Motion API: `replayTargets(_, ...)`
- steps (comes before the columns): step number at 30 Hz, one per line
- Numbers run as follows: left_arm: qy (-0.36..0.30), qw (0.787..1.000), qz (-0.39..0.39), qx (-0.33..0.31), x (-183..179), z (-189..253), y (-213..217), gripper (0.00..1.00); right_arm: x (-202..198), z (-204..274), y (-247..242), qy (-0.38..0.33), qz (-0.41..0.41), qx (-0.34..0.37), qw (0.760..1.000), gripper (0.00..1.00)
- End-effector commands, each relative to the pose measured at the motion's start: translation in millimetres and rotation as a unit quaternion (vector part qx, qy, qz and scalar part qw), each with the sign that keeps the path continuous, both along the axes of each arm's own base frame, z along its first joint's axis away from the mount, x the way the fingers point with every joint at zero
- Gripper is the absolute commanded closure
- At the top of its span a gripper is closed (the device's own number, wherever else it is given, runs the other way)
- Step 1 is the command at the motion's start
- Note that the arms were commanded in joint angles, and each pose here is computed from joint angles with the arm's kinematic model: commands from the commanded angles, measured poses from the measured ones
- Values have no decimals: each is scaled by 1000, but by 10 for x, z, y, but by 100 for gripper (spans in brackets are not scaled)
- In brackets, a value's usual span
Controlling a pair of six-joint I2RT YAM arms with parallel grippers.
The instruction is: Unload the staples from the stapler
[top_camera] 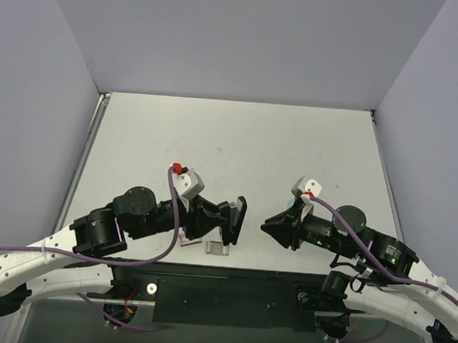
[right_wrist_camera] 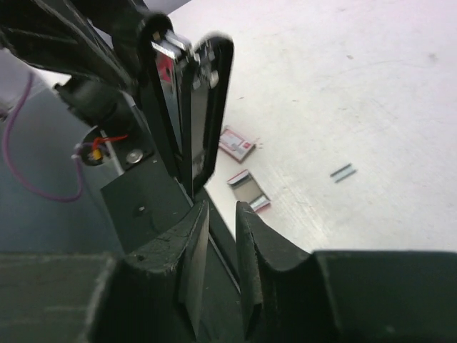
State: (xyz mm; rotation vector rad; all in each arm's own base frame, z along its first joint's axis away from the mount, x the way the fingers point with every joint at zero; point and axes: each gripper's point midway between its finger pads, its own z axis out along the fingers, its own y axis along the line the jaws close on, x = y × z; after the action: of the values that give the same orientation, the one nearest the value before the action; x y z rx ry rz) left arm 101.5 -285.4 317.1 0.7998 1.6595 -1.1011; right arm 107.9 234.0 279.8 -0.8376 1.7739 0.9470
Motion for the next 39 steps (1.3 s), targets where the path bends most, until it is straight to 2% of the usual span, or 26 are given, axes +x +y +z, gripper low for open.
replayTargets(1, -44, 984, 168, -38, 505, 642, 349, 100, 330, -76, -231, -8, -122, 0, 992, 77)
replayTargets(4, -60, 963, 262, 13, 817, 607, 532, 100, 433, -141, -344, -5, -168, -3, 986, 62)
replayTargets(8, -81, 928, 358, 64, 1183, 725, 761, 100, 471, -261, -399, 12, -193, -14, 981, 53)
replayTargets(9, -83, 922, 367, 89, 1264, 656, 744, 100, 484, -293, -409, 16, -200, -17, 980, 53)
replayTargets(16, -60, 893, 427, 130, 1955, 742, 1036, 100, 503, -494, -439, 43, -223, -28, 973, 53)
replayTargets(23, 1, 864, 463, 197, 2624, 189, 1182, 100, 448, -618, -394, 74, -219, -25, 973, 52)
replayTargets(28, 36, 853, 478, 204, 3009, -38, 1367, 100, 402, -731, -381, 92, -216, -26, 972, 52)
replayTargets(34, 94, 829, 494, 245, 3491, -516, 1661, 100, 291, -870, -324, 120, -193, -27, 974, 53)
replayTargets(39, 128, 823, 494, 249, 3766, -848, 1731, 100, 253, -880, -307, 122, -181, -19, 976, 52)
